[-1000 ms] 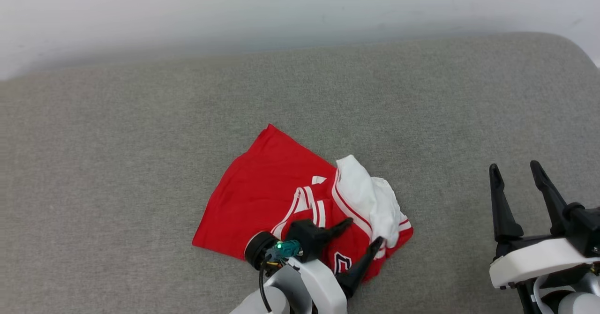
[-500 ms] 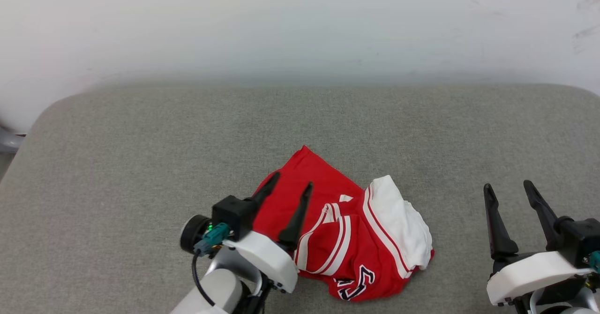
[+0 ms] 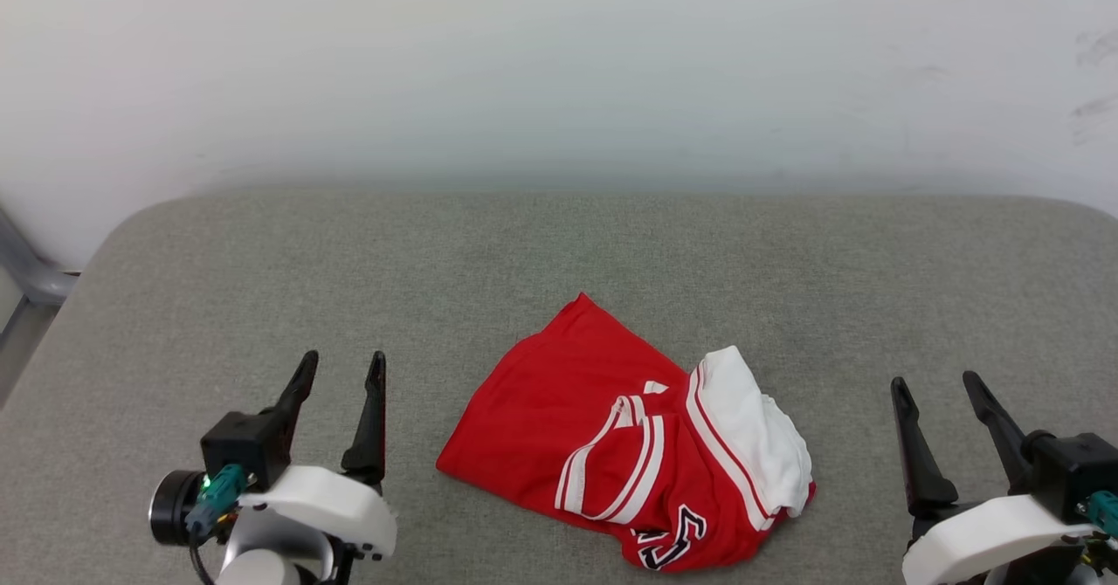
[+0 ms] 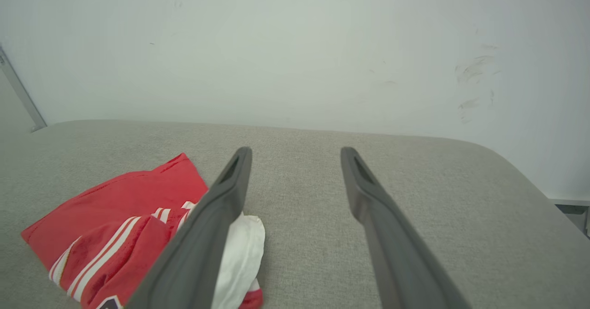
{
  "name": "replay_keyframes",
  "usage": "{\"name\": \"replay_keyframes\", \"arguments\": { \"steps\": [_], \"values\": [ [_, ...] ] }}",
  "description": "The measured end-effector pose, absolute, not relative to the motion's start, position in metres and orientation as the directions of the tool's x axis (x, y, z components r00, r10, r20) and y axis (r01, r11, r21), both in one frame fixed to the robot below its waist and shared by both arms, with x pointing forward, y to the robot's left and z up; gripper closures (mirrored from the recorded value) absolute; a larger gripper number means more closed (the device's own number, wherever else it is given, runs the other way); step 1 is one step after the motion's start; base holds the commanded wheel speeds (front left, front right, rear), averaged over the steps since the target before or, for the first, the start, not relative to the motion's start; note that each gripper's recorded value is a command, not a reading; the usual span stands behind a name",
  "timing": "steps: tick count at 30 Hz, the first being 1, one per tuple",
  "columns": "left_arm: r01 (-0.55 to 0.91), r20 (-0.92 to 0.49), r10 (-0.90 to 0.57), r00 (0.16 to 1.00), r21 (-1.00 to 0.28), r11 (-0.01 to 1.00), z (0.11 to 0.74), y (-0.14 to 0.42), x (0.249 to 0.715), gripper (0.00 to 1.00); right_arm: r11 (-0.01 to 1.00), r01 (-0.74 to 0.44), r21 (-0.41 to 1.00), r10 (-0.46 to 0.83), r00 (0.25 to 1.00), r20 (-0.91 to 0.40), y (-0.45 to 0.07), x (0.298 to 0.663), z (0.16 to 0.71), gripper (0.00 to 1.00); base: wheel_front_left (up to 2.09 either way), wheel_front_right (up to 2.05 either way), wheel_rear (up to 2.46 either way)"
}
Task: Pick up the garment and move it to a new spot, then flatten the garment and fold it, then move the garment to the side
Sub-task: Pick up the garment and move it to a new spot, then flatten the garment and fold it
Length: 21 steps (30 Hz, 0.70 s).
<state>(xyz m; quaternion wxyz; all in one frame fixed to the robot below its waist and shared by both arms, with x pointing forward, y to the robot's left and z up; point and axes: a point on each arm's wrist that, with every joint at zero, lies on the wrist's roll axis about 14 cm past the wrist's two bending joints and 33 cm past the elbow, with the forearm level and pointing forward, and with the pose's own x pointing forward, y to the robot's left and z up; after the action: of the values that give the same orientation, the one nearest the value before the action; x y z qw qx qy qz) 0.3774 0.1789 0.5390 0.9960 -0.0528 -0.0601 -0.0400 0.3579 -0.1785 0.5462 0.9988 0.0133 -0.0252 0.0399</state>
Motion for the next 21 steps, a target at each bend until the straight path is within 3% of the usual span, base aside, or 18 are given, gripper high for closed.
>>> {"name": "replay_keyframes", "arguments": {
  "steps": [21],
  "values": [
    [0.098, 0.113, -0.088, 0.99, -0.086, 0.991, 0.536, 0.173, 0.361, 0.0, 0.996, -0.054, 0.064, 0.055, 0.998, -0.006, -0.187, 0.342, 0.531, 0.0, 0.0, 0.0, 0.0]
  ]
}}
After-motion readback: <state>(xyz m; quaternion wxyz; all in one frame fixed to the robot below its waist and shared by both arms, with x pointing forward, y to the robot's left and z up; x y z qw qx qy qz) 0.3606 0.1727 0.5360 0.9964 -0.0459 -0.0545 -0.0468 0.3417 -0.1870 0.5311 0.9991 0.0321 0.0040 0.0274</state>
